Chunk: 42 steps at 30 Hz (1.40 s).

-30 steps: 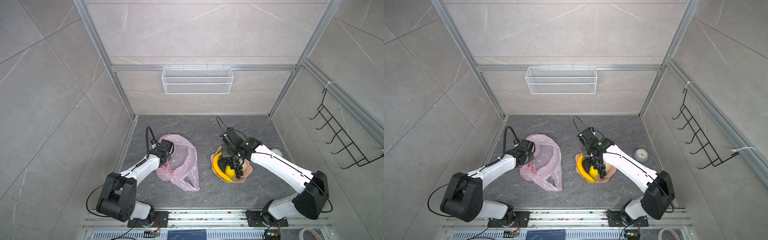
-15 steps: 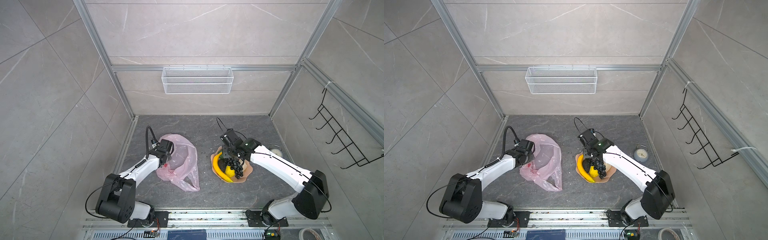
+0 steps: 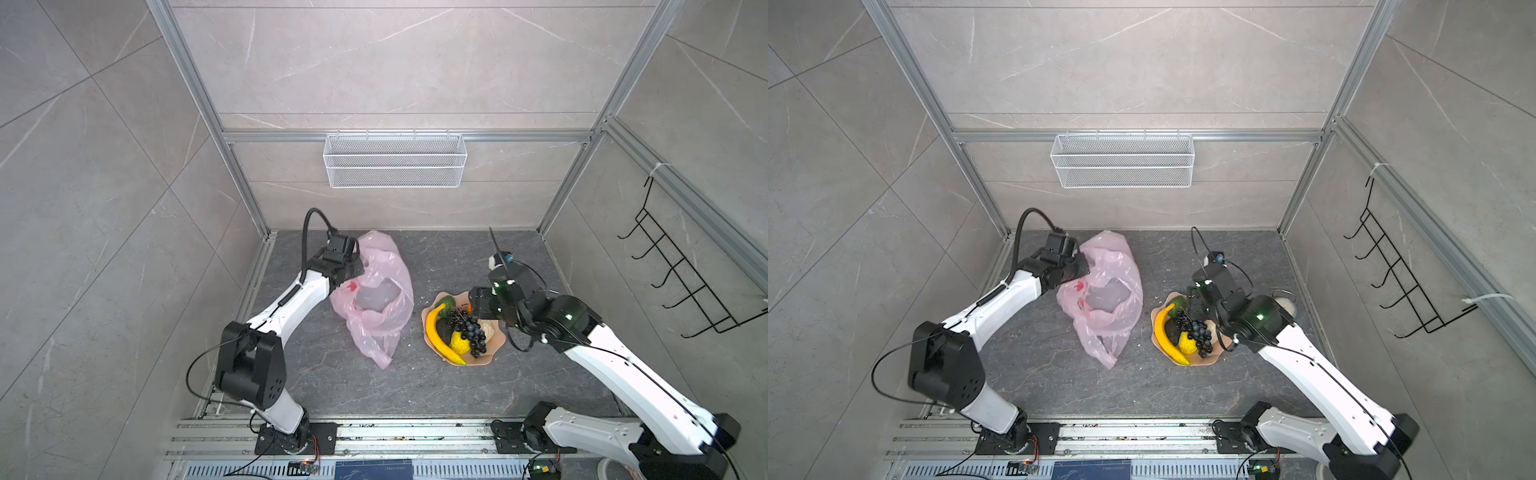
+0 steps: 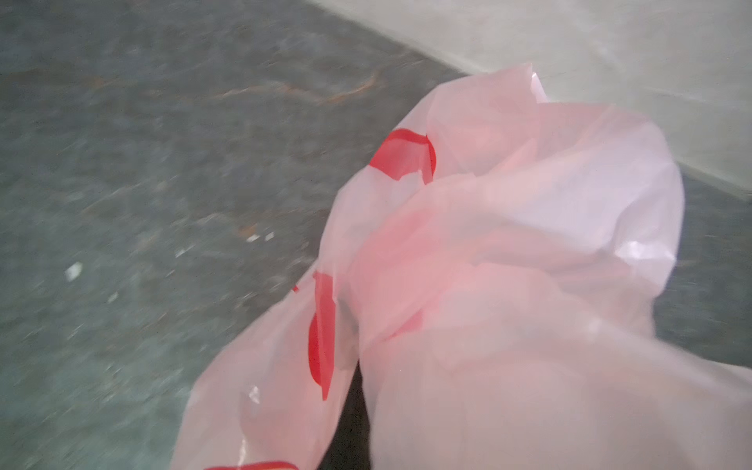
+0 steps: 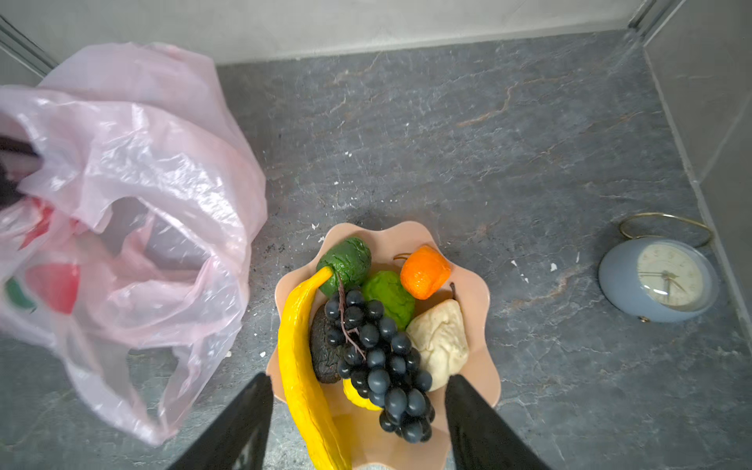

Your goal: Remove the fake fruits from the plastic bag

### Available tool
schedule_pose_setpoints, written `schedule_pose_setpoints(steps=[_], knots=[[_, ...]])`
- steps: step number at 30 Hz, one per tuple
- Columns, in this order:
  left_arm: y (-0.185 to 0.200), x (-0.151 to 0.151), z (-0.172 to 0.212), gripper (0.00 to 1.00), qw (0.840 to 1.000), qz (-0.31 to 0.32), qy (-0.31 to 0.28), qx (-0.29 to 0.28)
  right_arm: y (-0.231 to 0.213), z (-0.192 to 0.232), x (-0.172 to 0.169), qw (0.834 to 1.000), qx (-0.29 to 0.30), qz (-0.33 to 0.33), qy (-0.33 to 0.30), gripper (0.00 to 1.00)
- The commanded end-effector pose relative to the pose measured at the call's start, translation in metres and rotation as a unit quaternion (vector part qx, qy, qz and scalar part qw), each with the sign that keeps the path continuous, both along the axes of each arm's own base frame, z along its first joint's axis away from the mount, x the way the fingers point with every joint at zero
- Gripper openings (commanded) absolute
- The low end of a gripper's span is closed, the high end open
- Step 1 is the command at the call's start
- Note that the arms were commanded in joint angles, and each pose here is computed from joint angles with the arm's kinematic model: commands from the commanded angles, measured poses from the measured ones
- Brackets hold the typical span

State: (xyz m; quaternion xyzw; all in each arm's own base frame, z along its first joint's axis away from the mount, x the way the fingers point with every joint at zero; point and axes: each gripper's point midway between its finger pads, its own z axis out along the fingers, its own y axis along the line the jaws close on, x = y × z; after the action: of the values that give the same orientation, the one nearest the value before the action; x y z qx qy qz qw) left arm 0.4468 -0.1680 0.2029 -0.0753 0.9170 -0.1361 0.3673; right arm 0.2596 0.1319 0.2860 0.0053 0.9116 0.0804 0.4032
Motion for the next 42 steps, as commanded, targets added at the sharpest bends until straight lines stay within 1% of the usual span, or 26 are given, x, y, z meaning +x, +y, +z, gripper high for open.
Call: schedule_pose_setpoints(steps=[1, 2, 6, 9, 11, 14, 17, 18, 20, 22, 23, 25, 27, 28, 30, 32, 36, 37, 39, 42], knots=[[-0.067, 0.022, 0.016, 0.00, 0.987, -0.163, -0.003, -0.003, -0.025, -0.005, -0.016, 0.999, -0.004, -0.036, -0.001, 0.71], [-0.079, 0.031, 0.029, 0.00, 0.982, -0.188, -0.017, 0.007, -0.031, -0.006, -0.020, 0.999, 0.000, -0.044, -0.006, 0.71], [-0.122, 0.063, 0.049, 0.00, 0.965, -0.260, -0.044, 0.011, -0.050, -0.015, -0.034, 0.997, 0.015, -0.077, -0.019, 0.74], [-0.143, 0.082, 0.057, 0.00, 0.958, -0.281, -0.060, 0.006, -0.060, -0.025, -0.042, 0.995, 0.024, -0.098, -0.016, 0.76], [-0.160, 0.089, 0.049, 0.00, 0.951, -0.301, -0.066, -0.002, -0.063, -0.031, -0.046, 0.994, 0.032, -0.104, -0.015, 0.77], [-0.178, 0.095, 0.041, 0.06, 0.945, -0.313, -0.090, 0.004, -0.065, -0.039, -0.050, 0.993, 0.038, -0.109, -0.010, 0.77], [-0.181, 0.108, 0.023, 0.17, 0.951, -0.290, -0.104, 0.028, -0.065, -0.045, -0.051, 0.993, 0.039, -0.109, -0.004, 0.78], [-0.178, 0.114, 0.017, 0.23, 0.956, -0.271, -0.106, 0.043, -0.064, -0.046, -0.052, 0.993, 0.038, -0.108, -0.002, 0.78], [-0.169, 0.123, 0.013, 0.39, 0.963, -0.236, -0.108, 0.070, -0.063, -0.048, -0.052, 0.994, 0.040, -0.106, 0.004, 0.78], [-0.160, 0.126, 0.018, 0.56, 0.966, -0.208, -0.115, 0.099, -0.062, -0.049, -0.053, 0.994, 0.040, -0.103, 0.007, 0.78], [-0.159, 0.124, 0.022, 0.62, 0.965, -0.203, -0.120, 0.112, -0.062, -0.050, -0.054, 0.994, 0.041, -0.103, 0.007, 0.78], [-0.160, 0.118, 0.034, 0.70, 0.961, -0.204, -0.134, 0.129, -0.063, -0.050, -0.054, 0.994, 0.040, -0.102, 0.007, 0.78], [-0.159, 0.112, 0.041, 0.81, 0.957, -0.203, -0.145, 0.146, -0.063, -0.051, -0.054, 0.994, 0.040, -0.102, 0.006, 0.78], [-0.155, 0.107, 0.058, 0.85, 0.956, -0.196, -0.158, 0.148, -0.063, -0.051, -0.054, 0.994, 0.041, -0.102, 0.005, 0.78], [-0.149, 0.100, 0.068, 0.90, 0.958, -0.187, -0.160, 0.148, -0.062, -0.052, -0.054, 0.994, 0.041, -0.101, 0.005, 0.78], [-0.141, 0.093, 0.078, 0.93, 0.961, -0.174, -0.156, 0.147, -0.062, -0.053, -0.054, 0.994, 0.042, -0.101, 0.005, 0.79], [-0.119, 0.072, 0.092, 0.94, 0.973, -0.135, -0.126, 0.140, -0.063, -0.051, -0.055, 0.994, 0.041, -0.100, 0.001, 0.78], [-0.112, 0.064, 0.093, 0.94, 0.977, -0.125, -0.112, 0.133, -0.065, -0.050, -0.055, 0.994, 0.040, -0.101, -0.002, 0.79], [-0.100, 0.041, 0.083, 0.93, 0.984, -0.107, -0.072, 0.120, -0.069, -0.048, -0.056, 0.994, 0.036, -0.105, -0.008, 0.79], [-0.087, -0.004, 0.064, 0.93, 0.991, -0.088, -0.027, 0.096, -0.074, -0.048, -0.058, 0.993, 0.031, -0.109, -0.017, 0.79]])
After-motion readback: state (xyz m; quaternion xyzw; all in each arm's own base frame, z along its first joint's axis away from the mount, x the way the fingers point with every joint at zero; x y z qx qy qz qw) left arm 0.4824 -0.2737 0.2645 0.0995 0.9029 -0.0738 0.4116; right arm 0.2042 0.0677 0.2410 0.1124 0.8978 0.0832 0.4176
